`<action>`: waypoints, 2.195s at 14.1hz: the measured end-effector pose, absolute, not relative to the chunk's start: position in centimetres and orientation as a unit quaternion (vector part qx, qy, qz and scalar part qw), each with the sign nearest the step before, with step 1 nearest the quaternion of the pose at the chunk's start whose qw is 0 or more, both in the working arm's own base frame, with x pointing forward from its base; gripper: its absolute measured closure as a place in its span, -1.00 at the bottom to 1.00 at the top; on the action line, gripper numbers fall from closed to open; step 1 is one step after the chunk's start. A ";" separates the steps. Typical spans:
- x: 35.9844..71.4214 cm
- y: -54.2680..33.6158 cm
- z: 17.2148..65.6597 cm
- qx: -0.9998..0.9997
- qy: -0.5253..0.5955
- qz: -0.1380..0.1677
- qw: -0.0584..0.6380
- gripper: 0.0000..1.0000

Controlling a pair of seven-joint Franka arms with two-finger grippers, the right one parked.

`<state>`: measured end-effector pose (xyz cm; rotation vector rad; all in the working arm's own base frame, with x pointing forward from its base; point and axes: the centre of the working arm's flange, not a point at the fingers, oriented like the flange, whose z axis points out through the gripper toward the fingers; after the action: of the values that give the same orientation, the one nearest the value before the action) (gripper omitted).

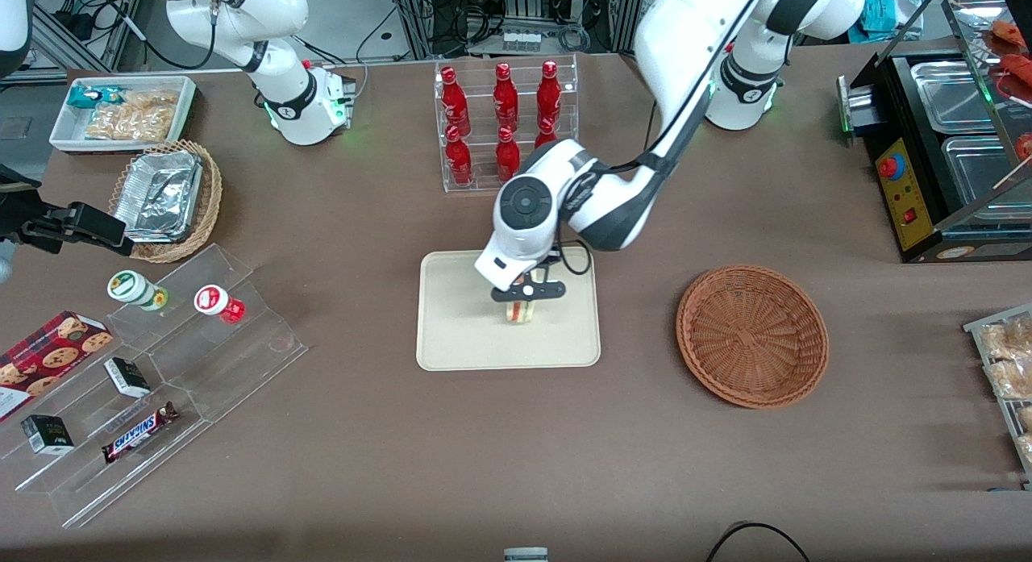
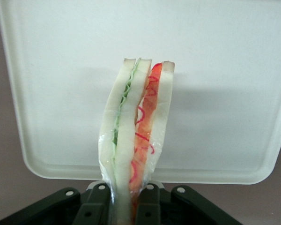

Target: Place sandwich from basket to tray

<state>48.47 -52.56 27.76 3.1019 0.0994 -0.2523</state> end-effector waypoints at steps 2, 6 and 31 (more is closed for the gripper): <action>48.2 -53.9 26.1 0.996 0.028 -0.083 0.014 0.70; 49.4 -54.5 25.6 0.994 0.074 -0.075 0.021 0.70; 56.9 -39.5 42.5 0.978 0.194 -0.068 -0.025 -1.00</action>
<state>56.93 -39.46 42.55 3.1229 0.6195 -0.2165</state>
